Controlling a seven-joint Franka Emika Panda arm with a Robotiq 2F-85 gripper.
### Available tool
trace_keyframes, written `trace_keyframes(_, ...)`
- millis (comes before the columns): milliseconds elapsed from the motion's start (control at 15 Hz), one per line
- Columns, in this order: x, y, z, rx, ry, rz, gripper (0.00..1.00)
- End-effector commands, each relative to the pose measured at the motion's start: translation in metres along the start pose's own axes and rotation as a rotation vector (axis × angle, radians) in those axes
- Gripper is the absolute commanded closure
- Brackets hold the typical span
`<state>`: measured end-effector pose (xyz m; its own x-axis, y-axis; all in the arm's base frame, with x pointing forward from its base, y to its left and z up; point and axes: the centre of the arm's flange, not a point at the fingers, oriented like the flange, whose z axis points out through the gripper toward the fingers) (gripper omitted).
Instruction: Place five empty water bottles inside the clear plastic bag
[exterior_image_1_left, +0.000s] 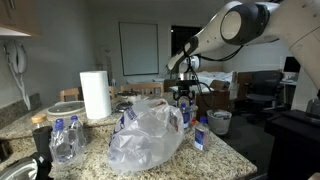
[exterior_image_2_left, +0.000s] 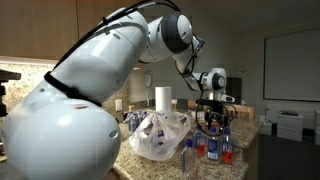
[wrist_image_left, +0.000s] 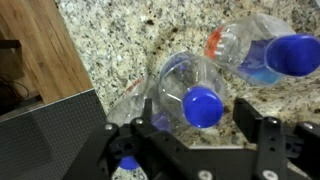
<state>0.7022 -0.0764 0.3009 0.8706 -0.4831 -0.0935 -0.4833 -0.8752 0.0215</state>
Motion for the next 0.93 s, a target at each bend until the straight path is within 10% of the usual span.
trace_keyframes(0,-0.007,-0.008,0.004,-0.039,-0.054,0.009,0.47)
trace_keyframes(533,-0.007,-0.013,-0.002,-0.046,-0.057,0.015,0.92)
trace_keyframes(600,-0.006,-0.012,-0.005,-0.046,-0.050,0.017,0.54)
trace_keyframes(867,-0.002,-0.010,-0.011,-0.049,-0.036,0.027,0.48)
